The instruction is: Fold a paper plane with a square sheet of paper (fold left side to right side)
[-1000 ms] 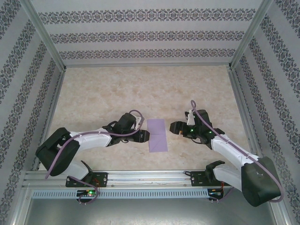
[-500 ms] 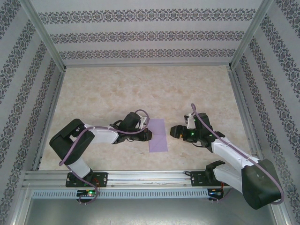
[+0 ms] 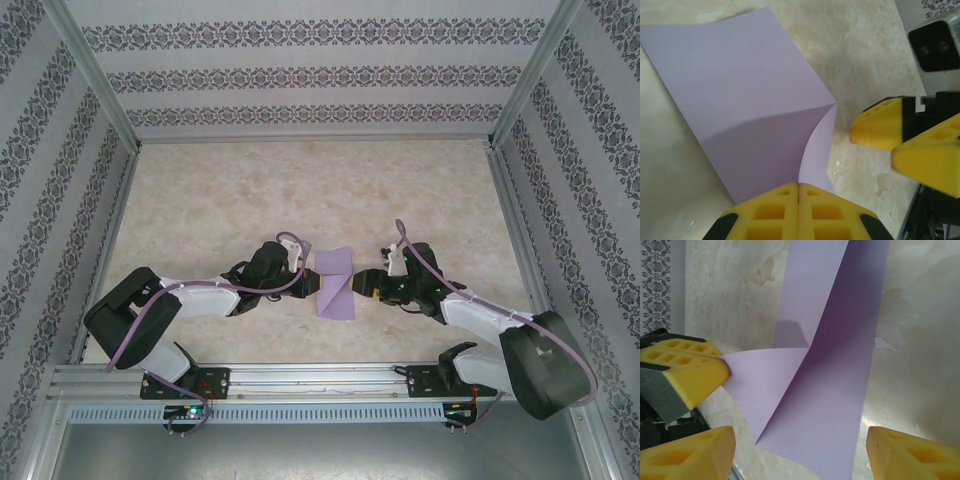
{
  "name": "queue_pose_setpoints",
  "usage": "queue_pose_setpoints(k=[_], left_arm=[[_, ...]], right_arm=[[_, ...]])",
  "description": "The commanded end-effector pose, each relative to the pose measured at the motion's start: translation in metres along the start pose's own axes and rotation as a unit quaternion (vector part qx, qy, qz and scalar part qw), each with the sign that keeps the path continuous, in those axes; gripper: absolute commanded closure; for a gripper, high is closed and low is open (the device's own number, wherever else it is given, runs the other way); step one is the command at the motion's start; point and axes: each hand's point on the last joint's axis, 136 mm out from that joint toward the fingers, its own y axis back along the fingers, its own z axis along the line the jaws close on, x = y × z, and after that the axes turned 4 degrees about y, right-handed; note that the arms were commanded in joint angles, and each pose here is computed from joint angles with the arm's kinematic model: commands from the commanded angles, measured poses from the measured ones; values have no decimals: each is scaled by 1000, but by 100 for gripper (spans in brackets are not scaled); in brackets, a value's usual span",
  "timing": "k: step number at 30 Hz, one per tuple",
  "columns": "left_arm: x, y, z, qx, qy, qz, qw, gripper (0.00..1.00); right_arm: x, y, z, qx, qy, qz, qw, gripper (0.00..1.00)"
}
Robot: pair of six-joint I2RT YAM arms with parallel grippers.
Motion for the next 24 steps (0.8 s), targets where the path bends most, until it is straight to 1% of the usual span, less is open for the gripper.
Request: queue_pose_setpoints(k=[1,8,18,20,22,23,24], left_arm=[[-14,6,-5,11,-2,-32,999,100],[-11,7,-3,7,1,-30,1000,100],[-8,5,3,-2,1,-25,1000,100],[-8,3,5,-7,2,-24,1000,100],[-6,2,7,-10,2,-22,1000,98],[-6,1,9,-12,3,-22,1000,96],[-6,1,10,-13,3,-22,1000,92]], right_arm=[[-26,-9,23,-30,29,-32,999,31],[-36,-29,35,-48,43,-35,997,34],[-33,-51,29,-54,27,-29,998,41],[-33,-53,30,-57,28,-27,998,46],[-31,-55,29,-56,29,-24,998,50],[-30,-56,29,-56,29,-23,998,53],[-29,-57,28,-55,29,-21,998,55]])
